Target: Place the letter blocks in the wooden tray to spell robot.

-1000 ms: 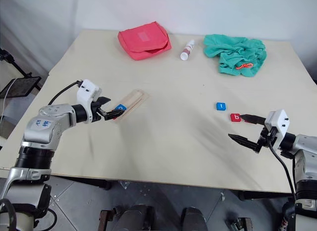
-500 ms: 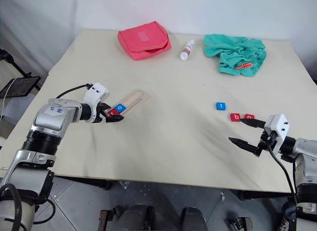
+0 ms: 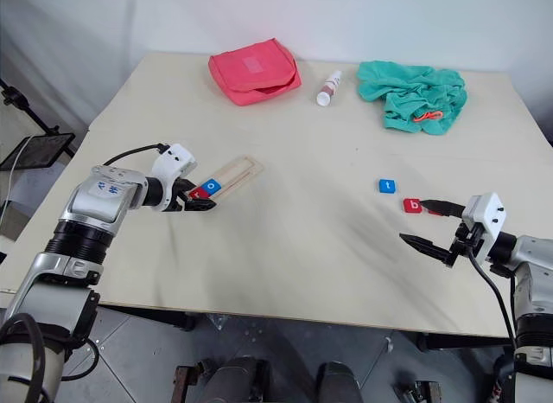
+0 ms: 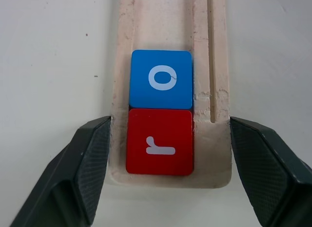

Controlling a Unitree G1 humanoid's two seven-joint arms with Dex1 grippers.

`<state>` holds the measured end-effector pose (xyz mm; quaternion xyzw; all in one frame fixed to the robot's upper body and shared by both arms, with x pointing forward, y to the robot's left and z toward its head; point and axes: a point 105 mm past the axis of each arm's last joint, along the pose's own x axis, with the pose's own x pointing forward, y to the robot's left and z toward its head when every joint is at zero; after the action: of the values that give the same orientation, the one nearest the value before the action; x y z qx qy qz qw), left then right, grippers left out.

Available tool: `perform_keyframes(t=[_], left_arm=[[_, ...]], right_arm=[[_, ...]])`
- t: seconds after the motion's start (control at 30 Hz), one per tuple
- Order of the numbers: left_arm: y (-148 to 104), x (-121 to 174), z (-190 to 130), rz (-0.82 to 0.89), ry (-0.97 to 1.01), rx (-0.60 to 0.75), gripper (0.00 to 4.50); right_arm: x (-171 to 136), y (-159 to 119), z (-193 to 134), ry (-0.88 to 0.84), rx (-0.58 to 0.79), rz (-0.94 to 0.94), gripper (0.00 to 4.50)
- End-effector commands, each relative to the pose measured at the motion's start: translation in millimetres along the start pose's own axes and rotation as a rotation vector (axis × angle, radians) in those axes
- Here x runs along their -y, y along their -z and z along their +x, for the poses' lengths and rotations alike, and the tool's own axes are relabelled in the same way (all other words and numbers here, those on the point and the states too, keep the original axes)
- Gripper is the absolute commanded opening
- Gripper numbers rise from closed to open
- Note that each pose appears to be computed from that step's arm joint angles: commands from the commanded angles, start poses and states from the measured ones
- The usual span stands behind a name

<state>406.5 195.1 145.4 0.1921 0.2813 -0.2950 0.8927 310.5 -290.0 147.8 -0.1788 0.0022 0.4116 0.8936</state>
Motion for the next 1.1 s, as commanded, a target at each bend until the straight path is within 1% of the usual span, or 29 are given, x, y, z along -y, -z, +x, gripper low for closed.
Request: perform_keyframes(t=[0.03, 0.1, 0.17, 0.27, 0.4, 0.47, 0.57, 0.67, 0.77, 0.83, 0.93, 1.0, 1.1], left_arm=[[16.7, 3.4, 8.1, -0.009, 0.016, -0.060, 3.40], [16.8, 5.5, 7.0, 0.061, 0.035, -0.068, 3.40], [15.6, 7.0, 6.7, 0.091, 0.047, -0.066, 3.40], [-0.8, 21.0, 3.6, 0.203, 0.119, 0.009, 3.40], [-12.4, 37.9, 1.0, 0.288, 0.193, 0.042, 3.40], [-25.2, 51.0, 2.2, 0.340, 0.239, 0.068, 3.40], [-46.8, 77.5, 5.4, 0.432, 0.321, 0.116, 3.40], [-62.6, 99.8, 8.9, 0.490, 0.383, 0.147, 3.40], [-71.8, 122.3, 12.2, 0.545, 0.451, 0.163, 3.40], [-73.7, 135.0, 12.9, 0.568, 0.493, 0.167, 3.40], [-68.9, 155.7, 14.2, 0.620, 0.563, 0.151, 3.40], [-64.8, 166.5, 15.4, 0.651, 0.597, 0.139, 3.40], [-61.7, 175.1, 17.3, 0.666, 0.613, 0.118, 3.40]], right_arm=[[4.9, -7.9, -2.0, 0.007, 0.015, -0.032, 4.50], [6.2, -8.2, -2.3, 0.010, 0.012, -0.033, 4.50], [7.0, -8.5, -2.7, 0.011, 0.011, -0.033, 4.50], [8.2, -9.7, -2.6, 0.013, 0.011, -0.034, 4.50], [7.9, -11.5, -3.1, 0.006, 0.015, -0.036, 4.50], [2.9, -13.9, -5.7, -0.027, 0.024, -0.044, 4.50], [-13.8, -16.3, -14.6, -0.132, 0.061, -0.060, 4.50], [-23.1, -5.8, -24.3, -0.164, 0.014, -0.066, 4.50], [-35.7, 4.5, -34.4, -0.209, -0.030, -0.077, 4.50], [-40.5, 7.5, -39.1, -0.218, -0.040, -0.076, 4.50], [-46.7, 13.2, -47.8, -0.222, -0.068, -0.074, 4.50], [-45.8, 13.9, -51.4, -0.194, -0.073, -0.075, 4.50], [-43.6, 13.3, -54.4, -0.160, -0.077, -0.073, 4.50]])
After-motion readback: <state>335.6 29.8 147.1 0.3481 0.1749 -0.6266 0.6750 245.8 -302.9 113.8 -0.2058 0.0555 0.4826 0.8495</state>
